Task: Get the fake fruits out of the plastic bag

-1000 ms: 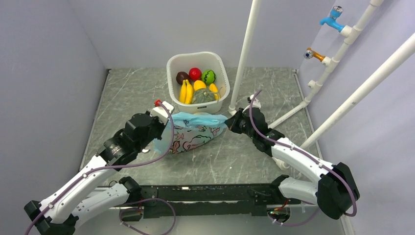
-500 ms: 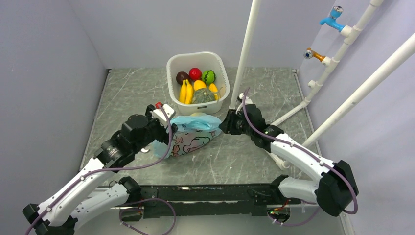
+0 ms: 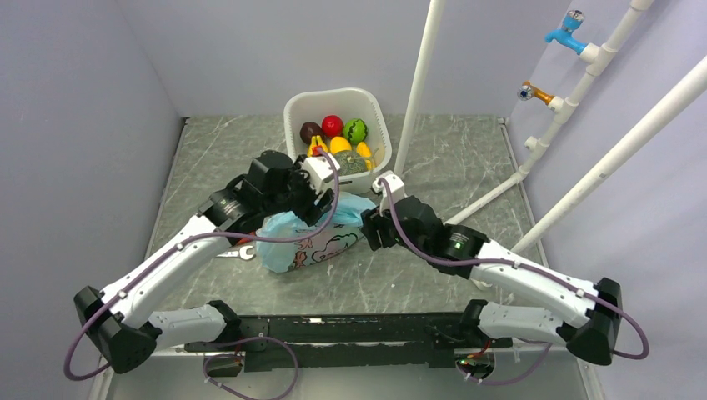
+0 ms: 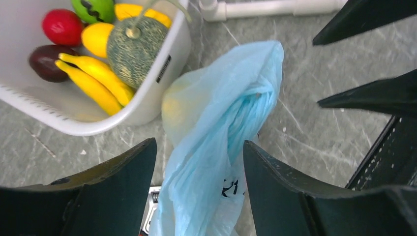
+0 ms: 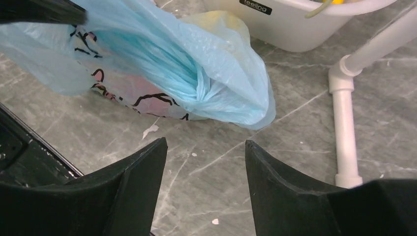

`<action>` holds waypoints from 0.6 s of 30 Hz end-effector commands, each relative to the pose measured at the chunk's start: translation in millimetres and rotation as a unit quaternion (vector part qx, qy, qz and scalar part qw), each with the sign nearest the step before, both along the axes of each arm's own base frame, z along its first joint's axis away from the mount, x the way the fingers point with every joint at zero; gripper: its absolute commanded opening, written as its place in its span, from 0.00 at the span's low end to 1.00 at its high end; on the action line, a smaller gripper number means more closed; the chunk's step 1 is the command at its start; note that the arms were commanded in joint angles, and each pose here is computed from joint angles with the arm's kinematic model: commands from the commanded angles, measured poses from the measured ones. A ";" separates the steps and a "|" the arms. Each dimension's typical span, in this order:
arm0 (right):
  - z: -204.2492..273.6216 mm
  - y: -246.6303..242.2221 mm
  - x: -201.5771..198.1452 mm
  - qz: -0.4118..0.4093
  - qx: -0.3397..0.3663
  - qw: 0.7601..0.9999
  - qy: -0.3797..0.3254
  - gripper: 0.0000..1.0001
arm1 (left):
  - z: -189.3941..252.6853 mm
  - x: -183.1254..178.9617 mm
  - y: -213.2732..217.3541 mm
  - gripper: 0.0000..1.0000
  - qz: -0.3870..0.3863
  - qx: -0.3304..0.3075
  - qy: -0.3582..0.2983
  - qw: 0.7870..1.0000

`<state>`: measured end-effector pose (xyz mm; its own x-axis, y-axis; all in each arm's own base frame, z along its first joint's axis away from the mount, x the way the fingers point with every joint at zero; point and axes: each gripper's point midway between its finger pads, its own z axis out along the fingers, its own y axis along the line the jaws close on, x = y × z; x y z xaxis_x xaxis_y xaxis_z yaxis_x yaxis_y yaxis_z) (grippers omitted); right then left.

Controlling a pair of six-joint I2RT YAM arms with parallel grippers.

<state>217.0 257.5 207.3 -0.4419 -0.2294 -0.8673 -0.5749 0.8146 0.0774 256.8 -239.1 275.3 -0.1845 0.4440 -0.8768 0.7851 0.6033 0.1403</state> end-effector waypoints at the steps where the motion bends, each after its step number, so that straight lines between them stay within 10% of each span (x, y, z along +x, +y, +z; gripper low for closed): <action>1: 28.6 -7.9 -0.7 0.027 0.009 0.996 -0.088 0.59 | -24.4 -4.9 -9.2 0.71 -0.051 0.024 0.011 0.998; 11: 35.5 10.0 -24.0 0.118 0.042 0.984 -0.124 0.25 | -42.3 0.5 5.0 0.58 -0.016 0.045 0.011 0.999; 18: 32.0 25.6 -17.9 0.135 0.012 0.972 -0.193 0.44 | -45.1 -5.0 12.4 0.28 -0.006 0.041 0.011 0.999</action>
